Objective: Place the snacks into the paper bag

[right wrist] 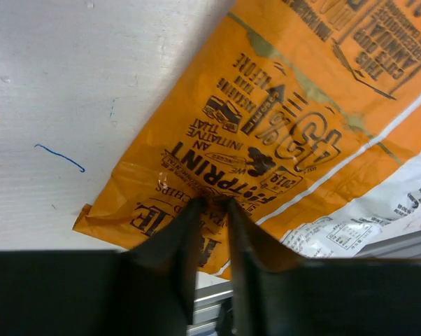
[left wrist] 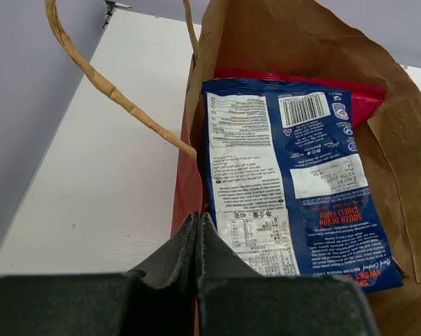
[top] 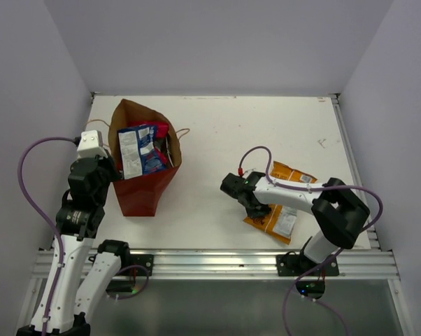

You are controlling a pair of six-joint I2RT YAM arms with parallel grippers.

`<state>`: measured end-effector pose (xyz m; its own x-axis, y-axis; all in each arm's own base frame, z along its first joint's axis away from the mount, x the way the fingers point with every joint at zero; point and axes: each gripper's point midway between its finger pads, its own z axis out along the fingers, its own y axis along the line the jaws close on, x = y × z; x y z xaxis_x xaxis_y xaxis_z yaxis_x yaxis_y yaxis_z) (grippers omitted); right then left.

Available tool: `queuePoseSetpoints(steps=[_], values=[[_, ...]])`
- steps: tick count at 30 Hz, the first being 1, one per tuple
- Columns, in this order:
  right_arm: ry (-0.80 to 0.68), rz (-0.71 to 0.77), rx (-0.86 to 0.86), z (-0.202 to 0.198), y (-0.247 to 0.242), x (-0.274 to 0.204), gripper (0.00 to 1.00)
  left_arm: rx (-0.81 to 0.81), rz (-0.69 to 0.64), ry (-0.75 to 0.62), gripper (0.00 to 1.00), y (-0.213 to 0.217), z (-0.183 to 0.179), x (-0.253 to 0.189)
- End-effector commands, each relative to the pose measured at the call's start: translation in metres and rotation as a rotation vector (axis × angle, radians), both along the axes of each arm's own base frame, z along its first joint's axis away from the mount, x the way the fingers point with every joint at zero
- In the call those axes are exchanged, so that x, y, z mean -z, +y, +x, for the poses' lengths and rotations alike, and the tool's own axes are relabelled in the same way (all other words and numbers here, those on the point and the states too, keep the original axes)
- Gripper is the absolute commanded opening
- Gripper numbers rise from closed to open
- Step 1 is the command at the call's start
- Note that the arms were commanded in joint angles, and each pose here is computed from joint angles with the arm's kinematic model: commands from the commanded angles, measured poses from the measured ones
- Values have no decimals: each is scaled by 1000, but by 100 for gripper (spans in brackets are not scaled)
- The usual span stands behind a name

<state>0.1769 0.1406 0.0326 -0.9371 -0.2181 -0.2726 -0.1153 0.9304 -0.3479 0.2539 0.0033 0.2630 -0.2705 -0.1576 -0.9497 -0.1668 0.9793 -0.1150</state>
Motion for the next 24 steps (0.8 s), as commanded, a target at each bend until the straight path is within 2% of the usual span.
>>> queuePoseSetpoints(steps=[1, 2, 4, 13, 20, 24], values=[[-2, 34, 12, 0, 10, 6, 18, 17, 3, -26, 0, -3, 1, -6], [-7, 38, 11, 1, 11, 4, 7, 15, 3, -26, 0, -3, 1, -6], [-14, 37, 6, 2, 12, 1, 0, 14, 4, -24, 0, -2, 1, -5], [-105, 45, -12, 12, 14, -32, 0, 14, 4, -24, 0, -2, 1, -5], [-336, 181, -61, 49, 45, -143, 0, 11, 5, -24, 0, -2, 1, -5], [-422, 234, -93, 66, 57, -183, 0, 11, 5, -24, 0, -2, 1, -5]])
